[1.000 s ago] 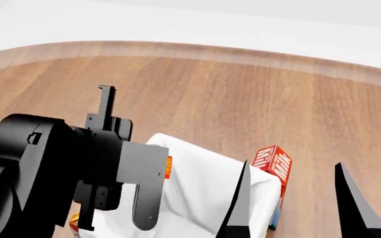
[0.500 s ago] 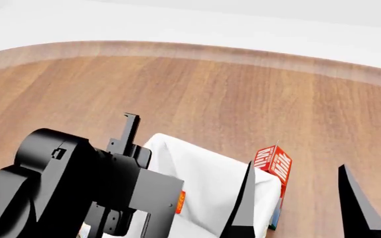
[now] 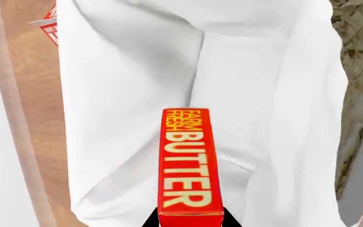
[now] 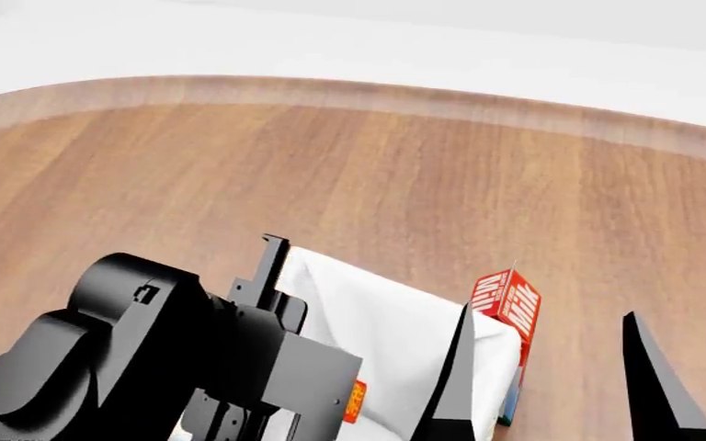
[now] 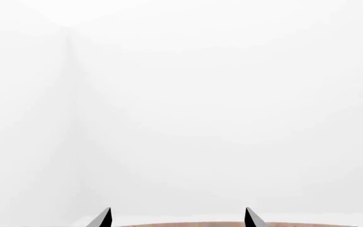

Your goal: Pick up the butter and put it in the basket.

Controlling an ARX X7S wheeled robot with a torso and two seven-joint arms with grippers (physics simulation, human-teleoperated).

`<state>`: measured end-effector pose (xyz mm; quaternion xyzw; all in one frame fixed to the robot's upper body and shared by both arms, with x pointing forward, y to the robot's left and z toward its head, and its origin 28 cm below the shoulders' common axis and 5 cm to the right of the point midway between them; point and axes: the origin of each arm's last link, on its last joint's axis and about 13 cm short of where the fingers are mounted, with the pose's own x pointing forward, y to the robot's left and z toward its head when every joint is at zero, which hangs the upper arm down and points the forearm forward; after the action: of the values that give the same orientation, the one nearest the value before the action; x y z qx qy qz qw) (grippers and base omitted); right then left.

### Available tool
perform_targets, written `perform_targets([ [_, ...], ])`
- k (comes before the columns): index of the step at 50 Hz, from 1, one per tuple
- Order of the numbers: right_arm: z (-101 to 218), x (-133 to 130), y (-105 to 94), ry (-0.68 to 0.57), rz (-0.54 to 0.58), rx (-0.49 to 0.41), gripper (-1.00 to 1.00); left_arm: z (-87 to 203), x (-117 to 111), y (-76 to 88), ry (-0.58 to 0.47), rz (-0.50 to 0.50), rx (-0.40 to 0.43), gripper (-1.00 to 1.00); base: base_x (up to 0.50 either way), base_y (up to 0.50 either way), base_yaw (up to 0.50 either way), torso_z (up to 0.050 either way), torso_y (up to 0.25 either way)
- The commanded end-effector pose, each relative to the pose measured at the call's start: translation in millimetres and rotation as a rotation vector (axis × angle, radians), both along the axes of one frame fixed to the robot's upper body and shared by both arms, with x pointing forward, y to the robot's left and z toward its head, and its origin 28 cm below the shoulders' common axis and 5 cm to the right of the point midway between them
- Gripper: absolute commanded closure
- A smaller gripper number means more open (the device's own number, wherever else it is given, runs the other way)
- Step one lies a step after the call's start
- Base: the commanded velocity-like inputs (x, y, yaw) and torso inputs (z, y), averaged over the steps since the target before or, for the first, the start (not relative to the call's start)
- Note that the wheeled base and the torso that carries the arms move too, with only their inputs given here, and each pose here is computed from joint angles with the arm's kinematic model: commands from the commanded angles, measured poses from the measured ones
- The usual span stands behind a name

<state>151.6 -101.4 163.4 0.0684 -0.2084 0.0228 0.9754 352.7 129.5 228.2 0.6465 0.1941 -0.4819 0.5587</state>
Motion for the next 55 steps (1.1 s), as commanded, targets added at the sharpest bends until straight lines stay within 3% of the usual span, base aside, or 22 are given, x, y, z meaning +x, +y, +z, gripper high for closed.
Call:
perform_targets([
  [1,-3.8,9.6,-4.8,-0.032,-0.024,-0.008,-1.00,1.3,12.0,-8.1,-0.025,-0.011,-0.008,1.00,0.00,0.00,0.00,0.000,0.000],
  [23,-4.0,9.8,-3.6,-0.034,-0.018,-0.012,-1.00,0.1,12.5,-6.8,-0.044,0.018,-0.011,1.00,0.00,0.00,0.00,0.000,0.001],
  [24,-4.0,9.8,-3.4,-0.033,-0.018,-0.012,-1.00,0.3,11.1,-6.6,-0.025,0.021,-0.003,-1.00,0.00,0.00,0.00,0.000,0.000],
  [55,-3.0,9.1,-1.5,-0.036,-0.009,-0.015,-1.00,6.6,3.0,2.9,-0.011,0.057,0.016,-1.00,0.00,0.00,0.00,0.000,0.000],
])
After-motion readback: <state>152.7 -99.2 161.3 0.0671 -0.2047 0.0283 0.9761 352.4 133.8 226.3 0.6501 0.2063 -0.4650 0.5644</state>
